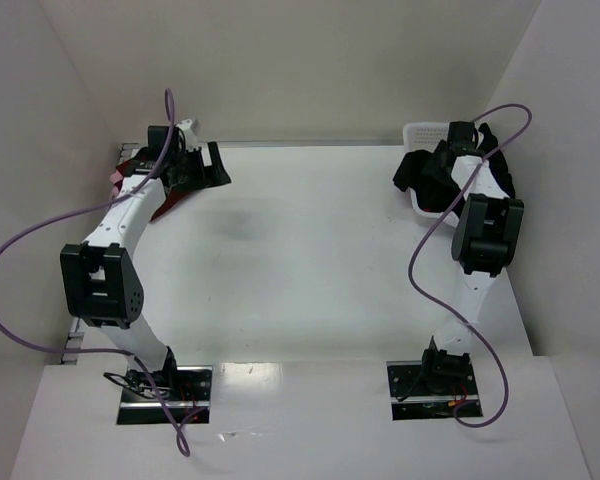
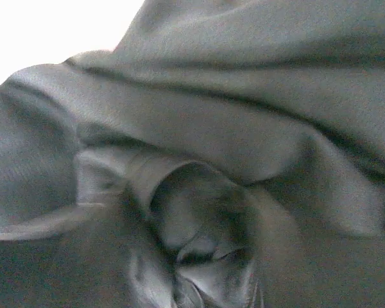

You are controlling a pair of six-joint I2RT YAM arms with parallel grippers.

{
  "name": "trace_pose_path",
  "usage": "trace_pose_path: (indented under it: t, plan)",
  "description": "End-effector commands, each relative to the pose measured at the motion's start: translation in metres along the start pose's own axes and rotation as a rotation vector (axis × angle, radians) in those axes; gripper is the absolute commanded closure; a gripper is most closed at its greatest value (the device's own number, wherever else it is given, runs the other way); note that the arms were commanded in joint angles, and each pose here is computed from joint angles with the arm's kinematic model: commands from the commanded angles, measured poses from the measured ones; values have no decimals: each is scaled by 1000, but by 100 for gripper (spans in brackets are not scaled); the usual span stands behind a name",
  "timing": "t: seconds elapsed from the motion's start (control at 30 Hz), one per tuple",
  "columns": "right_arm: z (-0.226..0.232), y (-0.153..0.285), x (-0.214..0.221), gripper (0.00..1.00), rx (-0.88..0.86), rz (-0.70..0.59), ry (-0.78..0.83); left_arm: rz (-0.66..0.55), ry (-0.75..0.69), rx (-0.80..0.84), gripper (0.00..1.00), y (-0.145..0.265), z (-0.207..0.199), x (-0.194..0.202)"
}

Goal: Fold and stack the t-shirts
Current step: Grab crumpled tshirt from bin with the right arm, then move the tshirt to the center of the board

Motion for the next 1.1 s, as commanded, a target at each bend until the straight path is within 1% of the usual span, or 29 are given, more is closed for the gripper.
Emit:
trace_pose_path:
  t: [0.0,0.07,0.17,0.27,0.33,0.4,0.43,0.47,0.5,0.57,0.6,0.63,0.7,0.73,0.77,0.8,0.83,0.9,0.97,1.0,1.07]
  plan:
    - [1,1,-15,62,37,-35,14,-29,6,21,0,-11,-1,-13]
    - [4,11,-23,70,47,-65,5,-24,15,31,0,-13,-3,-13]
    - [3,43,-47,92,37,-147,-13,-22,23,44,0,-18,-4,-14]
    - [4,67,-63,97,21,-201,-25,-22,19,76,0,-18,-9,-16]
    - [9,91,-80,100,-21,-238,-40,-20,17,100,0,-17,-13,-17]
    - [14,104,-87,100,-56,-261,-43,-20,13,124,0,-17,-16,-17]
    - [18,114,-94,100,-93,-277,-43,-14,0,165,0,-16,-22,-17]
    - [21,130,-104,100,-121,-316,-55,-18,-6,195,0,-13,-27,-19]
    - [28,150,-115,100,-179,-361,-57,4,-23,268,0,-9,-37,-16]
    - [38,174,-124,100,-267,-398,-48,24,-74,417,0,1,-58,-16]
    - [43,186,-128,100,-313,-411,-41,43,-121,525,0,9,-78,-13]
    - [53,205,-132,100,-394,-422,-43,48,-197,623,0,17,-103,-10]
    - [79,255,-134,100,-588,-456,-14,16,-311,711,0,32,-137,-14]
    - [87,272,-133,100,-634,-466,-4,20,-359,750,0,34,-156,-7]
    - [95,291,-134,100,-663,-492,9,8,-397,785,0,37,-167,-6]
    - [118,316,-127,100,-726,-509,41,-9,-419,806,0,40,-177,-7]
    - [135,348,-117,100,-780,-521,68,-3,-424,866,0,42,-194,-2]
    - [138,376,-117,100,-827,-548,58,2,-423,926,0,44,-209,2]
    - [163,428,-91,100,-1027,-526,94,-49,-455,1018,0,47,-235,9]
    - [167,440,-84,100,-1075,-515,85,-59,-472,1037,0,48,-248,17]
    - [176,450,-66,100,-1141,-469,84,-78,-496,1054,0,49,-267,27]
Point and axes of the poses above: each gripper's point midway between its finger pads, its own y axis back along the fingers, its own z axis along the line the jaws close on, x = y × z, the point moved 3 cm from there along y, back along the fingers, and after that the axes turned 5 degrees about y, right-handed, at the moved point
